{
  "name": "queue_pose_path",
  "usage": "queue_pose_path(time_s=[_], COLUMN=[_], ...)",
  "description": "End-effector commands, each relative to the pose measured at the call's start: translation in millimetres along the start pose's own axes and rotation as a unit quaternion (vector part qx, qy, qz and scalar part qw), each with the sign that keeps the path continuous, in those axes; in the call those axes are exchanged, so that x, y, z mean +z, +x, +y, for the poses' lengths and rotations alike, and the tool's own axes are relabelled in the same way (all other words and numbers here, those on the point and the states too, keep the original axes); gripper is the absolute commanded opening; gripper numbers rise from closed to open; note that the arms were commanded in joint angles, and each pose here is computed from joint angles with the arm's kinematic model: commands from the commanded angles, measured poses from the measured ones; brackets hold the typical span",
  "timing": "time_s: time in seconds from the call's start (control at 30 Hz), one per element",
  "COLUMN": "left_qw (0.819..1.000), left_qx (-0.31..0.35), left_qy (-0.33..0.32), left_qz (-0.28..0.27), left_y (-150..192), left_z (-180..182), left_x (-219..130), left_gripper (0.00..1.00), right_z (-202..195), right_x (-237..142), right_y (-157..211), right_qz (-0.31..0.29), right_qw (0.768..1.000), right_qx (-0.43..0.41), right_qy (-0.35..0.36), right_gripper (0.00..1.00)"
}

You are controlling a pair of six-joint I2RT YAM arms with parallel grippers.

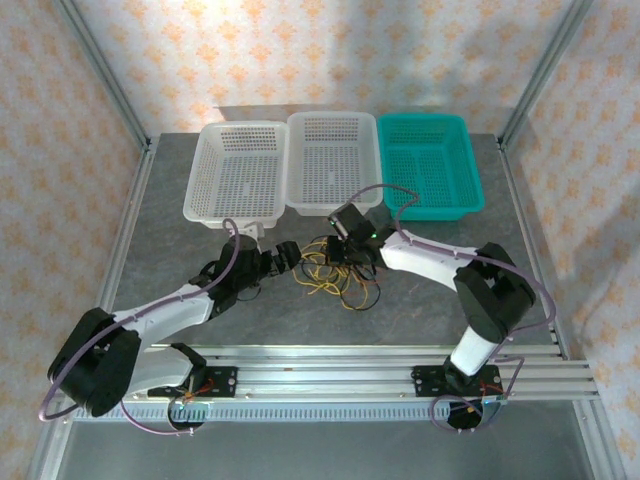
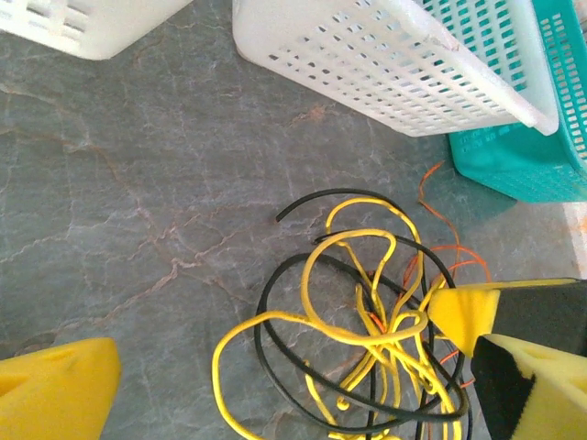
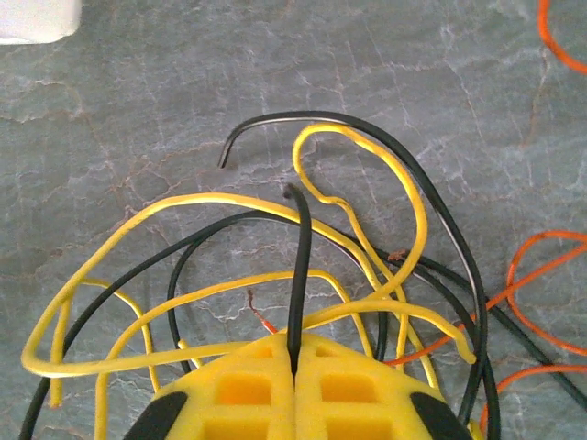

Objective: Untangle the cables

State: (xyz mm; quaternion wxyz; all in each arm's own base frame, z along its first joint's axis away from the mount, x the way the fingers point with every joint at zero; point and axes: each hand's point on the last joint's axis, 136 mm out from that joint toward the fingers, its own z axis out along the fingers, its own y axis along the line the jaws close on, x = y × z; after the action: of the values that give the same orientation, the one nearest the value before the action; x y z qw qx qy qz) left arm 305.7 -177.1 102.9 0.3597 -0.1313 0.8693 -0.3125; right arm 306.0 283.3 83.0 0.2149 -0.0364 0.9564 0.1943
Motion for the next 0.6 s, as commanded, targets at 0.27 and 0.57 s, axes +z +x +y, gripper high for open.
queue_pose_path(time_s=[0.27,0.57], left_qw=[0.999,0.997], left_qx=[0.047,0.068], left_qy=[0.006,-0.035], left_qz=[0.002,0.024], left_y=[-8,5], left_z=[-43,-41], left_x=[30,56], left_gripper=[0.99,0.99], right_z=[25,40], right_x=[-64,-95], right_y=[-27,-30], right_qz=[-0.098,-0.137], right_qw=[0.99,0.978], right_qx=[-0.073,-0.096], right_qy=[-0.069,-0.123], right_gripper=[0.0,0.0])
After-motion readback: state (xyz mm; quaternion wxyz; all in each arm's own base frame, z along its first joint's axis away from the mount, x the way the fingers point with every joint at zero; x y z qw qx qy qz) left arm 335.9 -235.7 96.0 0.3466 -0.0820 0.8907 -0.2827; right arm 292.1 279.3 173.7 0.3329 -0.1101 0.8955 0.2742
